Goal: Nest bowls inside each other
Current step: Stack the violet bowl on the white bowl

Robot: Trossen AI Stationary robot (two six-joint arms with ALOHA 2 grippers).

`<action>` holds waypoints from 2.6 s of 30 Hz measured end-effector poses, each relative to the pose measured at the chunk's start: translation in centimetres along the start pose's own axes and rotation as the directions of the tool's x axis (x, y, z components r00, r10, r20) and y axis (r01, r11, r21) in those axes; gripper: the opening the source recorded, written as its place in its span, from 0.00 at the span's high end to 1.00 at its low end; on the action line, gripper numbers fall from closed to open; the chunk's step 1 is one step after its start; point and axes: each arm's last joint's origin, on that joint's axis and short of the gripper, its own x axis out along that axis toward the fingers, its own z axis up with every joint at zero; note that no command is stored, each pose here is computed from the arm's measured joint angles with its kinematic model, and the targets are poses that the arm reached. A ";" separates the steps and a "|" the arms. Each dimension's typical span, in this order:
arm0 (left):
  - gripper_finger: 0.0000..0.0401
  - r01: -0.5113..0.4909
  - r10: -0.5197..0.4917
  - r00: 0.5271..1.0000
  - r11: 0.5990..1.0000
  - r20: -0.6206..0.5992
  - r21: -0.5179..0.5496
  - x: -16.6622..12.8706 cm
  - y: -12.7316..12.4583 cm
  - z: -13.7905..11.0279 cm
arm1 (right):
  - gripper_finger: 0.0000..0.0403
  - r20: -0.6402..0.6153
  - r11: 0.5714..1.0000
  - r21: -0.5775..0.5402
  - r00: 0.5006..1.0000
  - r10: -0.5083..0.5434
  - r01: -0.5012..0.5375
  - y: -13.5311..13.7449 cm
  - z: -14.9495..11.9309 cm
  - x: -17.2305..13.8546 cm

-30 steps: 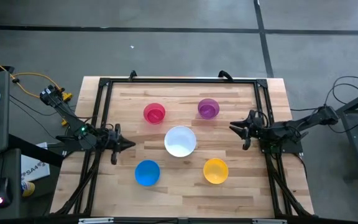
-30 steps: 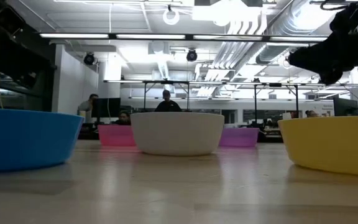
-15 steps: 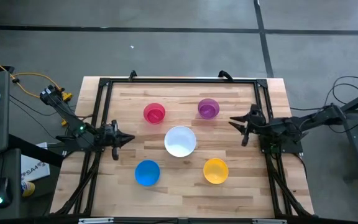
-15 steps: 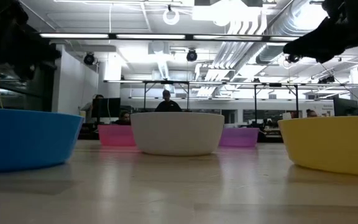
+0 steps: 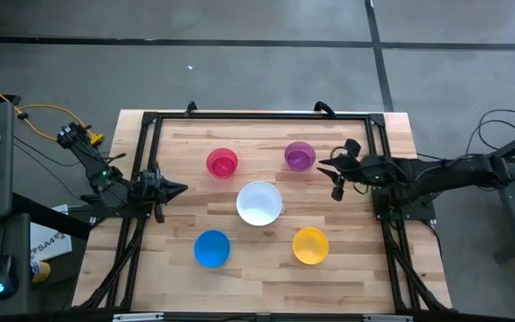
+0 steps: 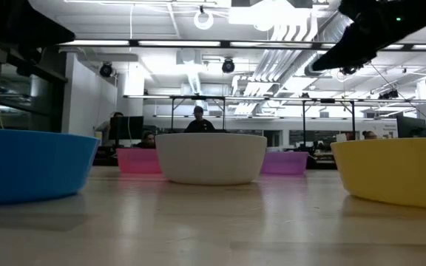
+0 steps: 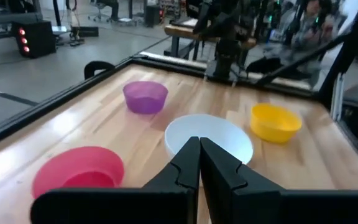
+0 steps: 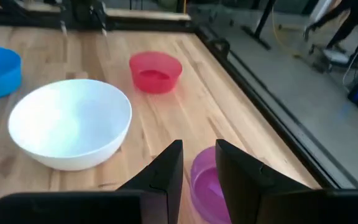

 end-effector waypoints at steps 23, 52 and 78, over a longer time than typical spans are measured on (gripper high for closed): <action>0.97 -0.011 0.017 0.999 0.993 -0.050 0.121 -0.4 0.3 0.7 | 0.78 -0.438 0.992 -0.089 0.898 0.043 -0.091 -3.1 2.3 7.2; 0.97 -0.012 0.018 0.999 0.993 -0.050 0.121 -0.4 0.3 0.7 | 0.78 -0.740 0.928 -0.209 0.670 0.057 -0.309 -2.8 -0.1 13.6; 0.97 -0.012 0.019 0.998 0.992 -0.052 0.128 -0.4 0.3 0.7 | 0.78 -0.735 0.909 -0.212 0.671 0.094 -0.359 -3.0 -0.8 14.8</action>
